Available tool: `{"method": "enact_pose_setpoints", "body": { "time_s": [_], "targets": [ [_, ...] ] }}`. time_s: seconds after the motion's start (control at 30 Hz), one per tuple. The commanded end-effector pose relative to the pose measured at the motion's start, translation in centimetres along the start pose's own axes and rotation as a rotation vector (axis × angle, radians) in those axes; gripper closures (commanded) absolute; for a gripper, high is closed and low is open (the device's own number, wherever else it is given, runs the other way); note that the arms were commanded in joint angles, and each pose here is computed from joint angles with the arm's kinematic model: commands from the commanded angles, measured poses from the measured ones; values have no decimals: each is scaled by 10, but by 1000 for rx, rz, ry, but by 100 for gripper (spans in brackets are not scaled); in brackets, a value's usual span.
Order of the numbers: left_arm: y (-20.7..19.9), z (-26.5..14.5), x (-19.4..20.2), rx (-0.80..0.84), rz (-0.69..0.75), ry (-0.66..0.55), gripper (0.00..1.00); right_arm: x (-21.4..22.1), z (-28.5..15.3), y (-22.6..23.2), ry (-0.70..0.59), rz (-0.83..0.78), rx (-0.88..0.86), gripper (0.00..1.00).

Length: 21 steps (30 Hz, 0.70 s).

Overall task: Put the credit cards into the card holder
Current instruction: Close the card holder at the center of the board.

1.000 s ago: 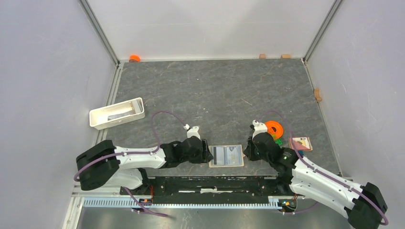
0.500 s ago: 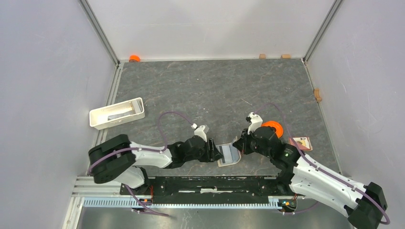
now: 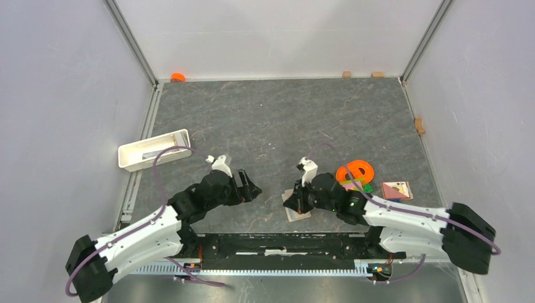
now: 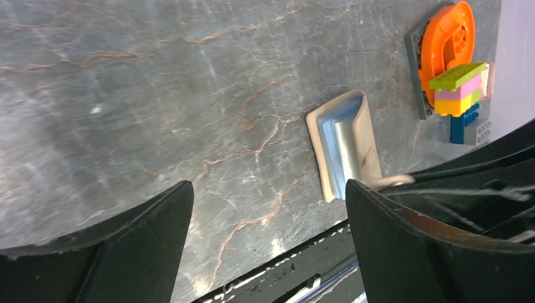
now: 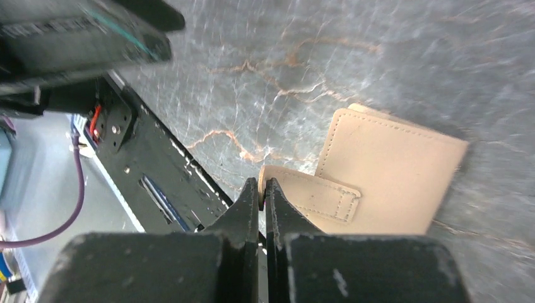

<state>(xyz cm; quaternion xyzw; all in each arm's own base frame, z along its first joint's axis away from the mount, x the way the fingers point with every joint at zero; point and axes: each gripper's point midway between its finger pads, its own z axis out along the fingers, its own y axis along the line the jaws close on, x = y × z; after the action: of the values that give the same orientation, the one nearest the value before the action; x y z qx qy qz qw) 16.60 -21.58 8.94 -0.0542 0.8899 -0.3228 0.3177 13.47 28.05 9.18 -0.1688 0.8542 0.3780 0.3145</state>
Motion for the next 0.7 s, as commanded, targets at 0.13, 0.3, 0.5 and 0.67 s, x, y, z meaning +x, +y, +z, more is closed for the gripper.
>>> {"method": "enact_pose_setpoints", "body": {
  "time_s": [0.13, 0.3, 0.5, 0.67],
  "targets": [
    [12, -20, -1, -60, 51, 64, 3, 5, 32, 51, 29, -50, -138, 85],
    [4, -14, -3, -38, 43, 62, 3, -15, 17, 53, -5, -115, -97, 39],
    [-12, -5, -8, -19, 68, 88, 3, -56, -25, 24, -78, -223, 138, 18],
    [-35, 11, -5, 5, 96, 110, 3, -66, -51, -31, -89, -206, 326, 21]
  ]
}}
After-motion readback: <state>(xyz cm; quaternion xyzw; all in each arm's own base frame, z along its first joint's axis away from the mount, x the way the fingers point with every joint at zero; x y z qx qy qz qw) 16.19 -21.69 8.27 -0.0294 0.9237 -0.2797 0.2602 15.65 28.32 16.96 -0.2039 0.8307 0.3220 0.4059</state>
